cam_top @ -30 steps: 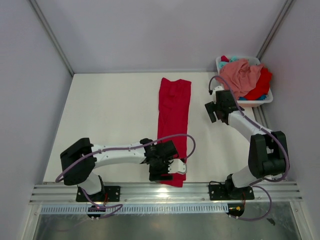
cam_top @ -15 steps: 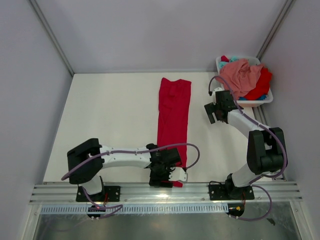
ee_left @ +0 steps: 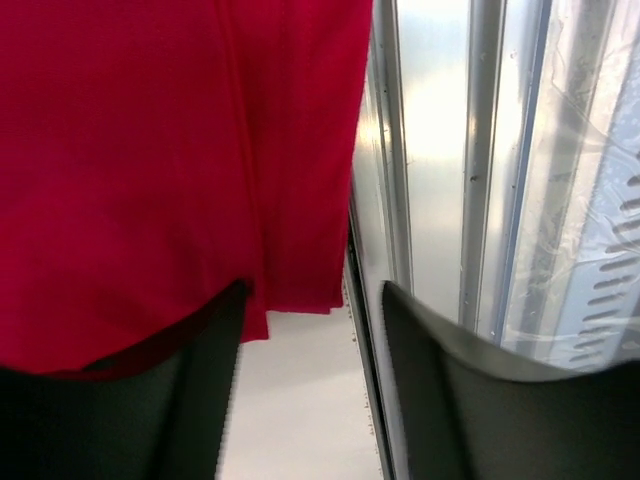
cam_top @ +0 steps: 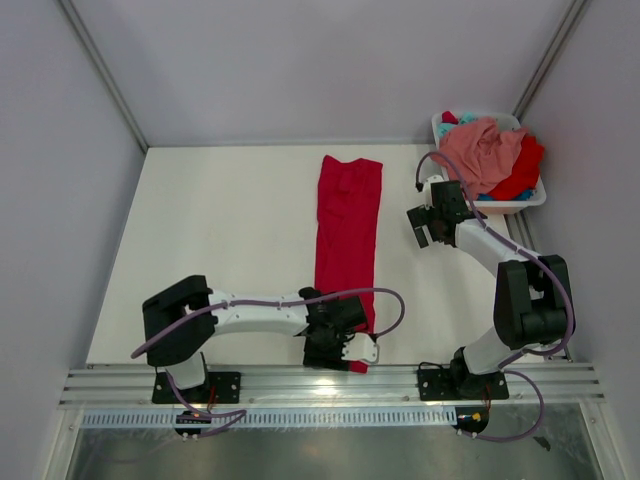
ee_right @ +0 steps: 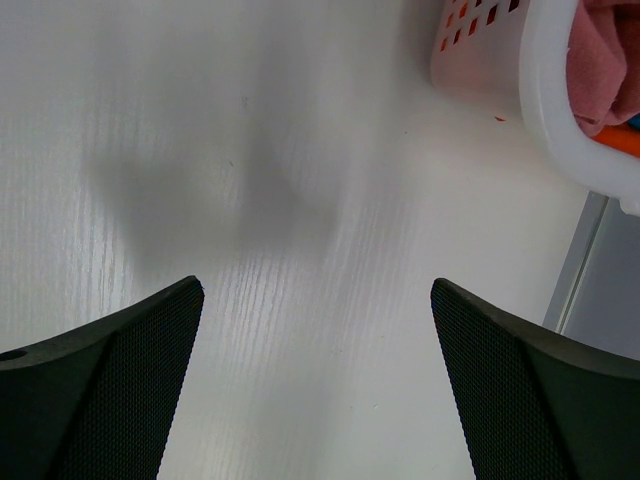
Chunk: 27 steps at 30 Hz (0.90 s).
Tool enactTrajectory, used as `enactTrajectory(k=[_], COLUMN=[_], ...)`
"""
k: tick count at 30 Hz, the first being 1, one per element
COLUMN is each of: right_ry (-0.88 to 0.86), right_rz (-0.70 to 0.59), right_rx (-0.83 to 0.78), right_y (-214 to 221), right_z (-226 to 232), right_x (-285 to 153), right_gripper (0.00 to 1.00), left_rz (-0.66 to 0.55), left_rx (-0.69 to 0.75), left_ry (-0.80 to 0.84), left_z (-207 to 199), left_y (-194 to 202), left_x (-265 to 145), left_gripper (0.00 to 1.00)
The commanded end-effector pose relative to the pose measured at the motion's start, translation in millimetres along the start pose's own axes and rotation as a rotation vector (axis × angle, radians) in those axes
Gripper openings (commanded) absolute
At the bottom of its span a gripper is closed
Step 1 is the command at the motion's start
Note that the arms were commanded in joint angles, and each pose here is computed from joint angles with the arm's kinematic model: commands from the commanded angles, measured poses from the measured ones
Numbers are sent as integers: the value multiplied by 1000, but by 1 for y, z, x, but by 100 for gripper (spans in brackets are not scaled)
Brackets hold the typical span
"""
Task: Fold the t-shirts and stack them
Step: Fold the tshirt
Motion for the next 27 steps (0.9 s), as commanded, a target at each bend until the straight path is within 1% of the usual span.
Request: enactTrajectory(k=[1,3,4,5,7,12,14,15,19,21,24,27], right_ry=[-20,-26,-25,-27,-32,-34,-36,-37,-38,-68,-121,-131], right_rz=[-63,-65,-69,-74,-80,-97,-95,-97,-107,-112,-110,-104], right_rx=[18,15,17,15,13,15,13,13,15,9,-10,-18], right_y=[-15,-15,-16,-17,-17,-20,-19,-19,-21,-21,-17,-16], right_z=[-1,0,-1,-1,-1,-2,-1,-1,-2,2,9,10], right_x=[-11,-12,-13,-15,-15,-20,-20,-21,-23,-23,-24,-25], right_gripper=[99,99,100,99,99,99,99,99,99,99,99,99], left_rz=[-39,-26,-26,-10,0,3,5,9,-2,-20,-79,-95], left_rx=[13,-6,-11,-16,-26,-26,-20,-18,-6,-13,-44,-63], left_ry=[-52,-53,-51,-45,-37,-23,-29,-51,-141,-174,-252,-359], left_z=[12,13,14,14,14,13,14,18,34,43,66,86], left_y=[-15,-14,-15,-13,-13,-15,-15,-16,-22,-25,-38,-39], left_x=[0,6,8,12,15,14,11,9,-6,-16,-44,-66], left_gripper=[51,38,23,18,17,17,4,0,0,0,0,0])
Point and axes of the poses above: each gripper's point midway between its finger pads, its own x axis out along the fingers, its own z axis along the line the jaws close on, y = z × x, the point moved 4 cm from there along -x, back along the fingers, and after that the axes turned 6 degrees about x, right-handed, at the moved point
